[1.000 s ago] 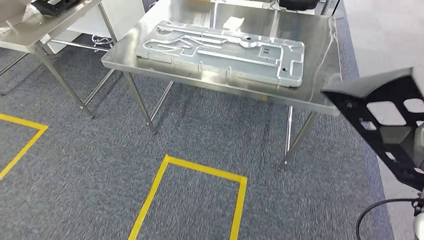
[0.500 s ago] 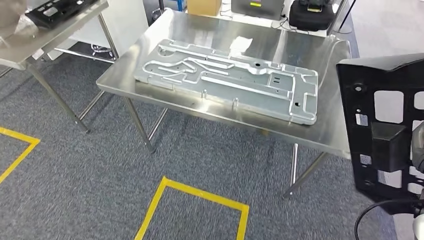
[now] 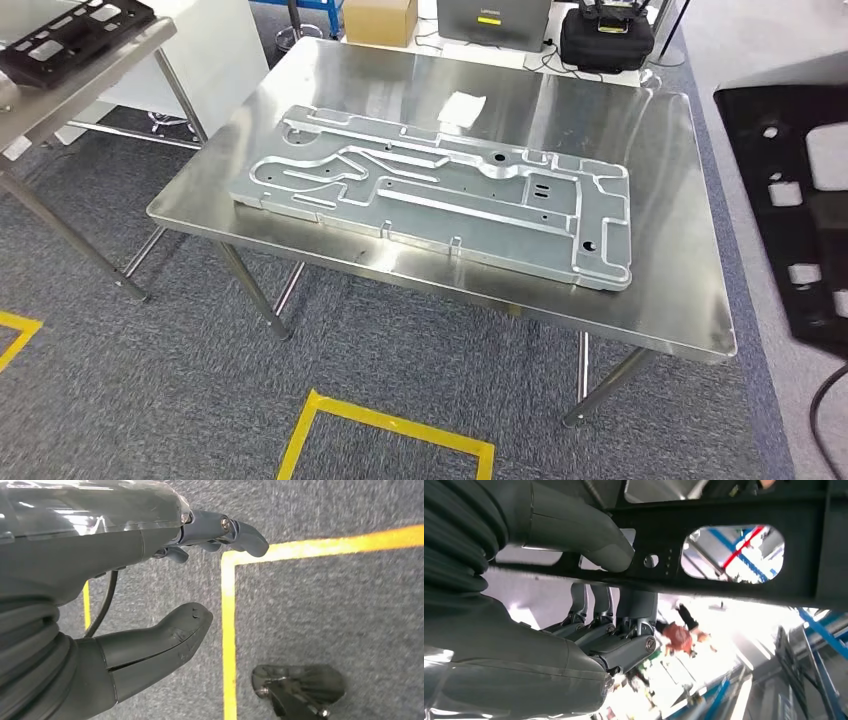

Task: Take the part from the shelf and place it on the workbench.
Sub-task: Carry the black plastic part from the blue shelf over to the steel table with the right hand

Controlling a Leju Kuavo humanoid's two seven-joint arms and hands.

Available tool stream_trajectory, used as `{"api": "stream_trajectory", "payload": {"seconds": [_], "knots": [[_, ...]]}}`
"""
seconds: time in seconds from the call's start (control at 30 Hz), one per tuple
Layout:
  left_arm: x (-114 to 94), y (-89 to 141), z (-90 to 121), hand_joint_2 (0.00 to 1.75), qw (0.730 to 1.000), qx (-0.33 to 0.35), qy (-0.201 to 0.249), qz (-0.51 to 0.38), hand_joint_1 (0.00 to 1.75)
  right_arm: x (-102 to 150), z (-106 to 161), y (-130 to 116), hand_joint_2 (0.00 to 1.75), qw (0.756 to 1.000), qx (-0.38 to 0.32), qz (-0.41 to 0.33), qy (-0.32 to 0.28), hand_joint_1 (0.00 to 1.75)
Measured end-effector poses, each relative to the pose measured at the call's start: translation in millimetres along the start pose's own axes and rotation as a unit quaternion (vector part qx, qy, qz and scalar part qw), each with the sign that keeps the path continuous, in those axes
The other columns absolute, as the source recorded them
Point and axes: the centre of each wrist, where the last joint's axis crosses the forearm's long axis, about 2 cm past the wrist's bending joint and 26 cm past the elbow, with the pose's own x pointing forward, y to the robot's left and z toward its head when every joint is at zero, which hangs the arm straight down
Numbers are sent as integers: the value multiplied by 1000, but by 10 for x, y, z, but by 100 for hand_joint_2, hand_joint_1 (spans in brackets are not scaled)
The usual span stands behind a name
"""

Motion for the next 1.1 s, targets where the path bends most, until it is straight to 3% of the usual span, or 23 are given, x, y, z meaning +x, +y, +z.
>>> {"api": "stream_trajectory", "payload": {"seconds": [0.2, 0.63, 0.77, 1.1], "knots": [[0, -2, 0, 175, 1000, 0, -1, 4, 0, 26, -218, -249, 175, 999, -3, 39, 10, 175], [34, 17, -7, 175, 1000, 2, -5, 19, 0, 16, -312, -206, 175, 998, 11, 65, 22, 175], [45, 17, -9, 175, 1000, 1, -3, 20, 0, 11, -304, -34, 175, 995, 28, 92, 24, 175], [103, 16, -14, 175, 1000, 11, 6, 15, 0, -20, -137, 841, 175, 989, 82, 111, 43, 175]]}}
